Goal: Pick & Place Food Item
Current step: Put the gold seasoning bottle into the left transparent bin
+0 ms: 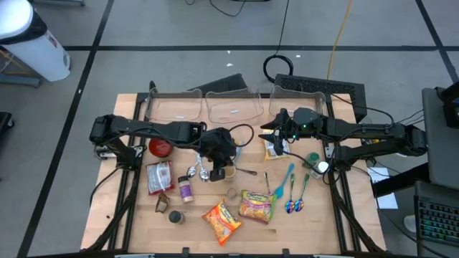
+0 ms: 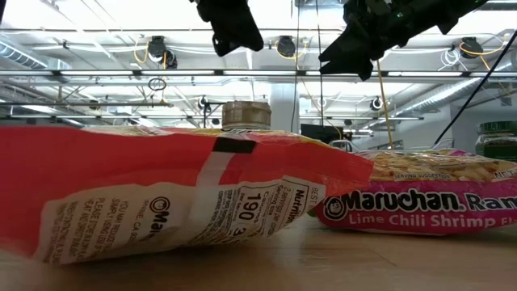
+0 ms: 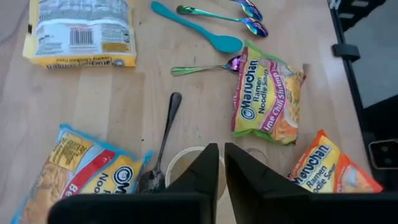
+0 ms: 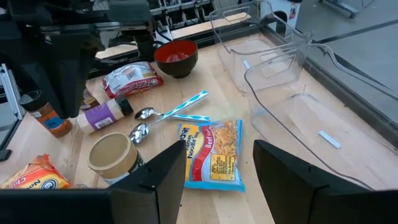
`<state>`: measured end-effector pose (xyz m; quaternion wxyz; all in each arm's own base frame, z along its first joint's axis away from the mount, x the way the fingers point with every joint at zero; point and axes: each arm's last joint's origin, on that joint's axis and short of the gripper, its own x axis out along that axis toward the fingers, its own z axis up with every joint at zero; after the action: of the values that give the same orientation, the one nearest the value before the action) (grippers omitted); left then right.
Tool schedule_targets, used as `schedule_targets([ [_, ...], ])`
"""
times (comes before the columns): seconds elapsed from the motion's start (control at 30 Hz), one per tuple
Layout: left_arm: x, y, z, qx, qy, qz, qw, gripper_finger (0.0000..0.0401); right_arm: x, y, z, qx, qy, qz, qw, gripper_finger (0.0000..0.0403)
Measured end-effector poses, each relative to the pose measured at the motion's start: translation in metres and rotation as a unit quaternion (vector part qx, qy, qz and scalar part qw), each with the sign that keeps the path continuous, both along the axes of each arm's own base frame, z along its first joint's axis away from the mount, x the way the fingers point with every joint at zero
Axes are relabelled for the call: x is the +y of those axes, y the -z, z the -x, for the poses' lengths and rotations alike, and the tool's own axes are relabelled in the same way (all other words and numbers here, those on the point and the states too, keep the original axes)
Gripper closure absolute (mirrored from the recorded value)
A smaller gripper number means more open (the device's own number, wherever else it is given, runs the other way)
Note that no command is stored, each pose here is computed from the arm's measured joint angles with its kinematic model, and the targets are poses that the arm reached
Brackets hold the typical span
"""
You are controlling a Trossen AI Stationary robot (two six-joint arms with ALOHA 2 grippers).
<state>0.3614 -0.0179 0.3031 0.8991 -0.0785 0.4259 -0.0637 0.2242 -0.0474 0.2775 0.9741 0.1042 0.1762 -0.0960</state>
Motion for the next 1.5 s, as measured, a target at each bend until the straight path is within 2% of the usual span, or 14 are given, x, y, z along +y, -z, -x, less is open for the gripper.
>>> schedule_targets([
  [0.1,0.003,0.0,0.0,0.004,-0.011,0.005,1.0,0.0317,0.0,0.0,0.0,0.0,0.0,0.0,1.0,0.0221],
  [0.43,0.006,0.001,0.0,0.008,-0.023,0.014,1.0,0.0112,-0.002,0.001,0.001,0.005,0.001,0.013,1.0,0.022],
  [0.63,0.003,0.01,-0.005,0.021,-0.026,-0.014,0.999,0.0038,-0.008,0.003,0.003,0.017,0.045,0.024,0.999,0.022],
  [0.73,-0.003,0.027,-0.013,0.045,-0.015,-0.011,0.999,0.002,-0.01,0.01,0.005,0.023,0.052,0.017,0.998,0.022],
  [0.87,-0.01,0.043,-0.019,0.07,-0.001,-0.005,0.998,0.0014,-0.01,0.027,0.008,0.03,0.067,-0.02,0.997,0.022],
  [1.03,-0.014,0.043,-0.019,0.066,0.007,-0.02,0.998,0.0022,-0.009,0.049,0.013,0.039,0.083,-0.059,0.994,0.022],
  [1.23,-0.02,0.046,-0.02,0.065,0.02,-0.053,0.996,0.0023,-0.008,0.063,0.016,0.01,0.094,-0.088,0.992,0.022],
  [1.37,-0.023,0.05,-0.02,0.075,0.028,-0.059,0.995,0.0021,-0.008,0.063,0.016,0.005,0.095,-0.09,0.991,0.022],
  [1.5,-0.024,0.052,-0.021,0.074,0.026,-0.086,0.993,0.002,-0.008,0.063,0.016,0.005,0.094,-0.089,0.992,0.022],
])
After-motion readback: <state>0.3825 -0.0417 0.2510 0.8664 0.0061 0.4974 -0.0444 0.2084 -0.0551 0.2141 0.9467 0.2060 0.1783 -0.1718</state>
